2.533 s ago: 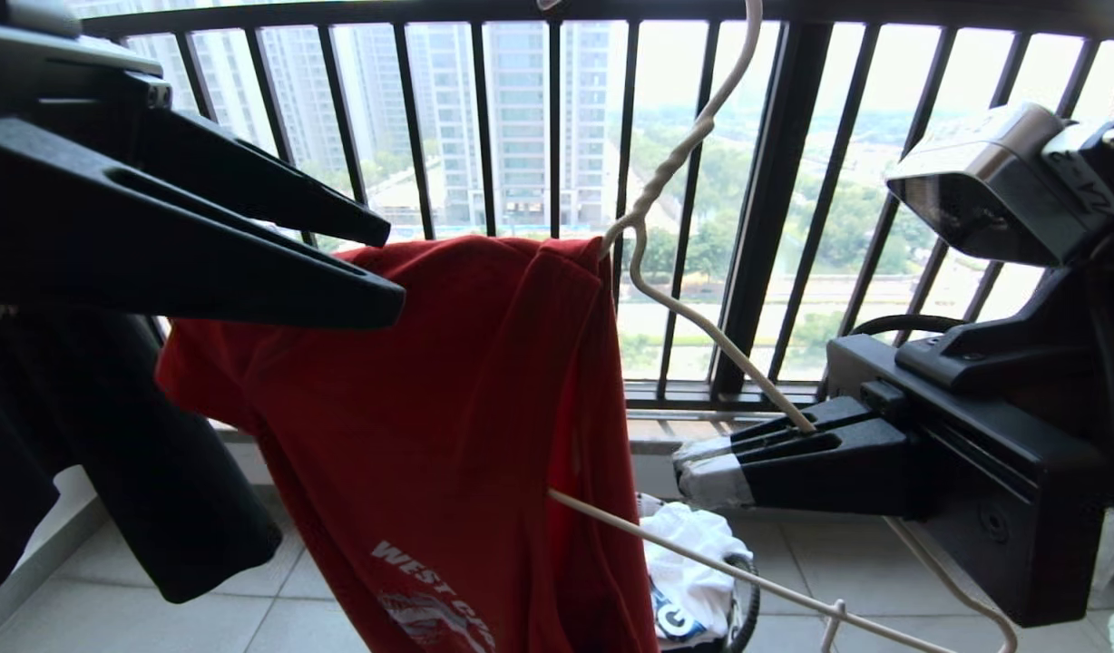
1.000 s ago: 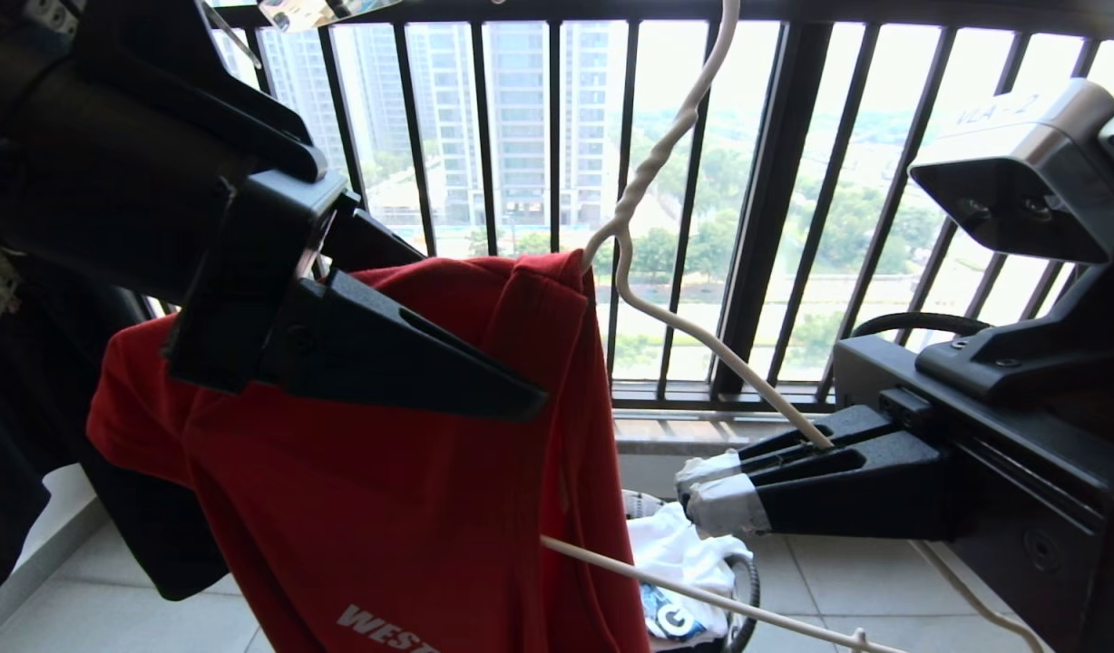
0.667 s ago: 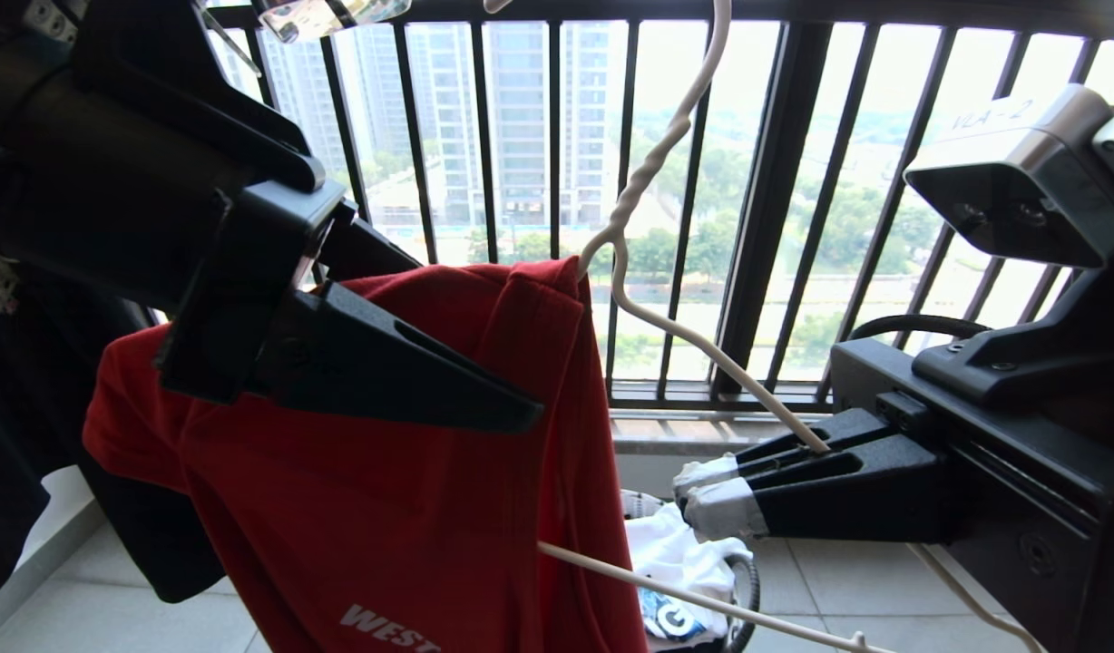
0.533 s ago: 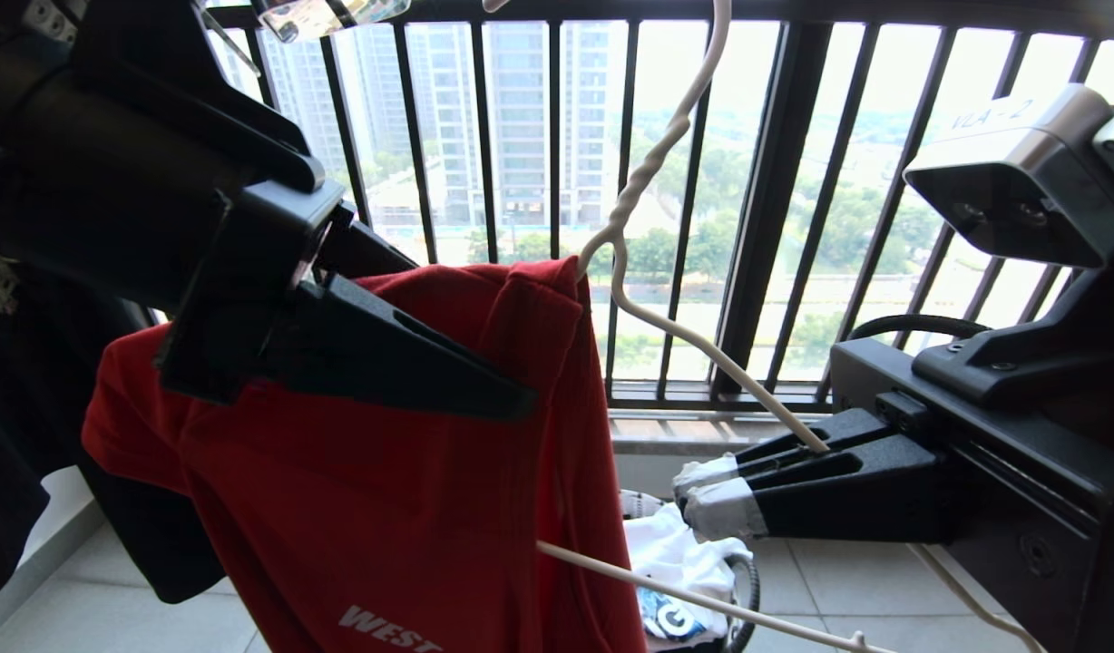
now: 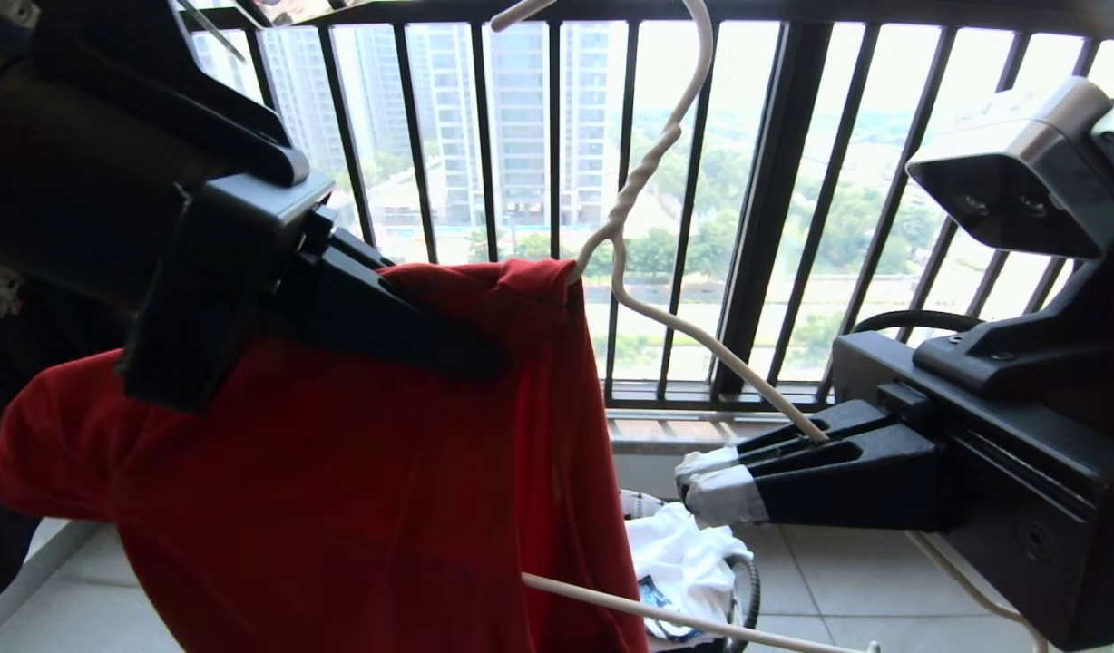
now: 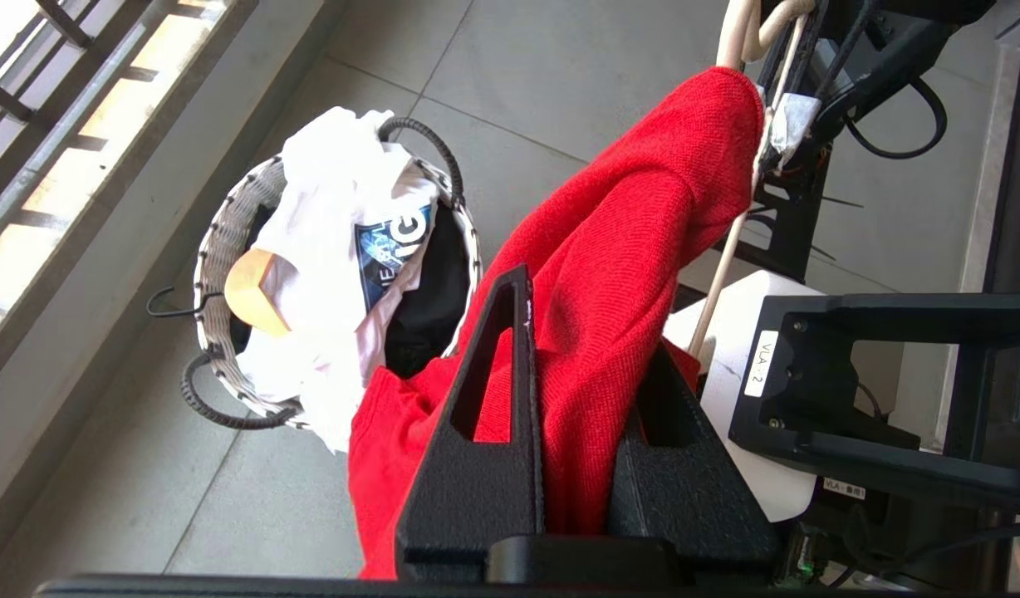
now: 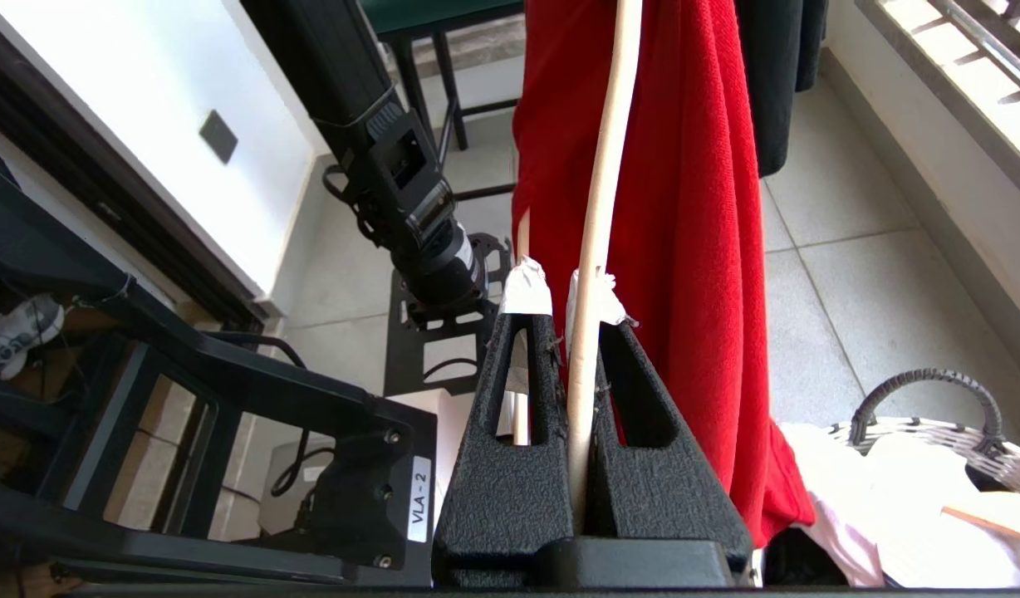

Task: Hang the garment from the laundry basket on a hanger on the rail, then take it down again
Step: Hang the clothes on the clothes rack

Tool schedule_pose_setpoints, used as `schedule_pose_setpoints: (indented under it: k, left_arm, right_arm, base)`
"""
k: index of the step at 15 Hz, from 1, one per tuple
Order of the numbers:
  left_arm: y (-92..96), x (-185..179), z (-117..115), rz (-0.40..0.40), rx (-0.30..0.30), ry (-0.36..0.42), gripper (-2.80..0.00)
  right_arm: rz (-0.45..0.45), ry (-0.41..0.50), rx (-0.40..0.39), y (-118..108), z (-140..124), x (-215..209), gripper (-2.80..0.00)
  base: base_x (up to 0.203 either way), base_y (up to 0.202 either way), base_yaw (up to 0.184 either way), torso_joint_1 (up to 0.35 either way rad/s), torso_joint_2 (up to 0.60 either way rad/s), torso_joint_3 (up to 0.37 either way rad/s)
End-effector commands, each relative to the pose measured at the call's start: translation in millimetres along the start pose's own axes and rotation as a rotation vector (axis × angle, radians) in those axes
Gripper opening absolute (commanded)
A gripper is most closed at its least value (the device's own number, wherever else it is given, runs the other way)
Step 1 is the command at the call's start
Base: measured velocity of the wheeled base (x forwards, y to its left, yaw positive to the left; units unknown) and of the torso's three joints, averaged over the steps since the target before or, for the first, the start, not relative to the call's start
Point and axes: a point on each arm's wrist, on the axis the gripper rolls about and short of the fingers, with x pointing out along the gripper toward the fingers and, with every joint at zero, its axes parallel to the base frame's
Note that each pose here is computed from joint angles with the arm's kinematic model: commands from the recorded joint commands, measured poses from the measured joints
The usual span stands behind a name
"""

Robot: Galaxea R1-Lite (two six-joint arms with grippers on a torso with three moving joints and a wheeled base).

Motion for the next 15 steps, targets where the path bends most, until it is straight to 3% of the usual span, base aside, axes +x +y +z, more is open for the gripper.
schedule_pose_setpoints:
  k: [1, 7, 8, 12, 15]
  left_arm:
    - [-1.4, -1.3, -1.6, -0.003, -0.001, 0.003, -2.8]
    - [-1.8, -1.9, -2.1, -0.001, 0.002, 0.0, -2.8]
    - [-1.5, -1.4, -2.1, -0.001, 0.001, 0.002, -2.8]
    - [0.2, 1.0, -1.5, 0.003, 0.002, 0.004, -2.8]
    - [2.0, 3.1, -1.4, 0.012, -0.001, 0.01, -2.8]
  right_arm:
    - [0.006, 0.0, 0.001, -0.3, 0.2, 0.6, -2.8]
    - [0.003, -0.002, -0.003, -0.3, 0.6, 0.5, -2.8]
    - [-0.003, -0.001, -0.002, -0.6, 0.0, 0.7, 0.0]
    - [-0.027, -0.004, -0.002, -1.2, 1.3, 0.7, 0.0]
    - [-0.094, -0.012, 0.001, -4.2, 2.0, -3.2, 0.0]
  base:
    - [0.0, 0.0, 0.0, 0.0, 0.0, 0.0]
    - [0.0, 0.0, 0.0, 0.0, 0.0, 0.0]
    - [0.0, 0.0, 0.0, 0.0, 0.0, 0.0]
    - [0.0, 0.0, 0.0, 0.0, 0.0, 0.0]
    - [0.0, 0.0, 0.0, 0.0, 0.0, 0.0]
